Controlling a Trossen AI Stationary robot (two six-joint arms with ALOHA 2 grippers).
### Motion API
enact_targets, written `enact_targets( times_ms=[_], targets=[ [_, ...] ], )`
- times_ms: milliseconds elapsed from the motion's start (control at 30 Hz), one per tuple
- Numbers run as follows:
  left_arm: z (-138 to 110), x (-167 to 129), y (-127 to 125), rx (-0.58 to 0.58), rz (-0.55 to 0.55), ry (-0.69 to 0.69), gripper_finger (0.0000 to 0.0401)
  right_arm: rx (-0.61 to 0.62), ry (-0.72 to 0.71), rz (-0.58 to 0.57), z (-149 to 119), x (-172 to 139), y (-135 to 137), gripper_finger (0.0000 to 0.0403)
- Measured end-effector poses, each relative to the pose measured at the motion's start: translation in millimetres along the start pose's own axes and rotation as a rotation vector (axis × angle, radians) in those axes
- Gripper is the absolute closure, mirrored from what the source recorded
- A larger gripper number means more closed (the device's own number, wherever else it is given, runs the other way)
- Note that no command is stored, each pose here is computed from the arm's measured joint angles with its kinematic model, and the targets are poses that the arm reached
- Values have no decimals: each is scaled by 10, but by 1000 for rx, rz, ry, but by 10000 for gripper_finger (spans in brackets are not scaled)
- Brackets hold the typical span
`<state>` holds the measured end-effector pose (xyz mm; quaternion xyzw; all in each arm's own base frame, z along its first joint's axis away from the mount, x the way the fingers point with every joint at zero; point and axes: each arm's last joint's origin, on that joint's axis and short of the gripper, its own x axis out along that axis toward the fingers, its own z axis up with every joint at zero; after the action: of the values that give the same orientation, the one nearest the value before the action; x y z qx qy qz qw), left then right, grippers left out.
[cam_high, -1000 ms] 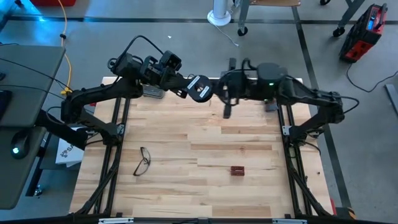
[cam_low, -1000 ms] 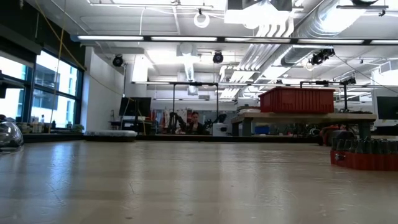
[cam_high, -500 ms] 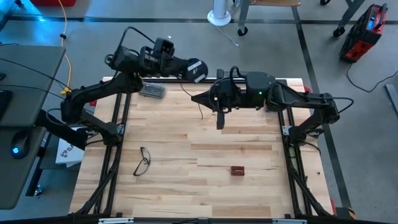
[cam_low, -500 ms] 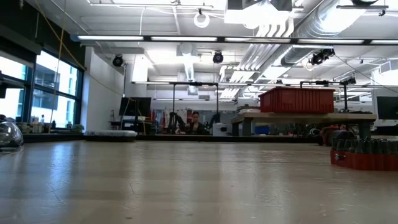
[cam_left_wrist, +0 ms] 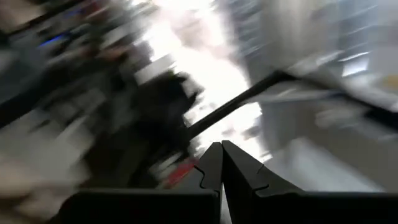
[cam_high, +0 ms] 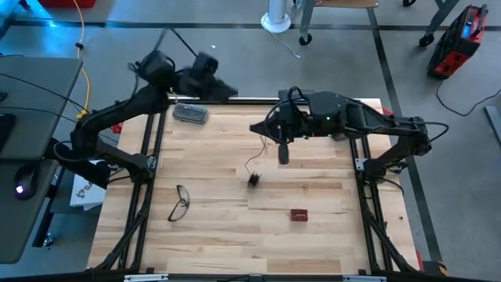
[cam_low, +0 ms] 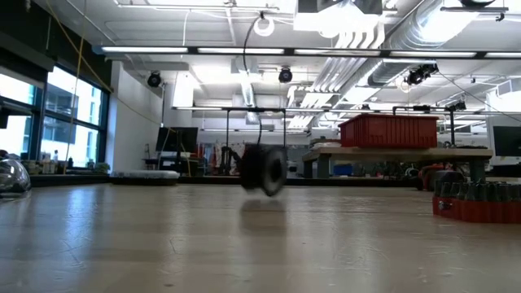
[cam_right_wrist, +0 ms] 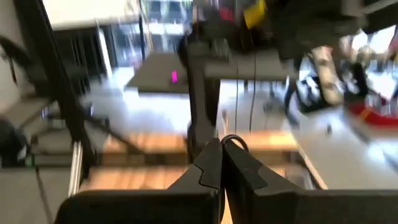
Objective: Coil cords
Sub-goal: Uncoil the black wire from the spool
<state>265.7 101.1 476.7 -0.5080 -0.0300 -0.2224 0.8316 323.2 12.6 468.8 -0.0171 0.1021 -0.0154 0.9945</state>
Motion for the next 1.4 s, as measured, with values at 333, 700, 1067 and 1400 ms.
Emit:
enact_targets(
  times_ms=[333, 700, 1067, 1400],
  targets=[
    [-720, -651, 485, 155, 950, 379, 401, 33, 483, -133, -466, -73, -93, 403],
    [-1244, -486, 1430, 80, 822, 312, 401, 196, 805, -133, -741, -229, -88, 403],
    [-1299, -276, 2108, 7, 791, 257, 373, 175, 789, 105, -1317, 9, 433, 403],
    [-746, -648, 1986, 137, 774, 70, 334, 102, 453, 382, -1087, 301, 264, 403]
  ],
)
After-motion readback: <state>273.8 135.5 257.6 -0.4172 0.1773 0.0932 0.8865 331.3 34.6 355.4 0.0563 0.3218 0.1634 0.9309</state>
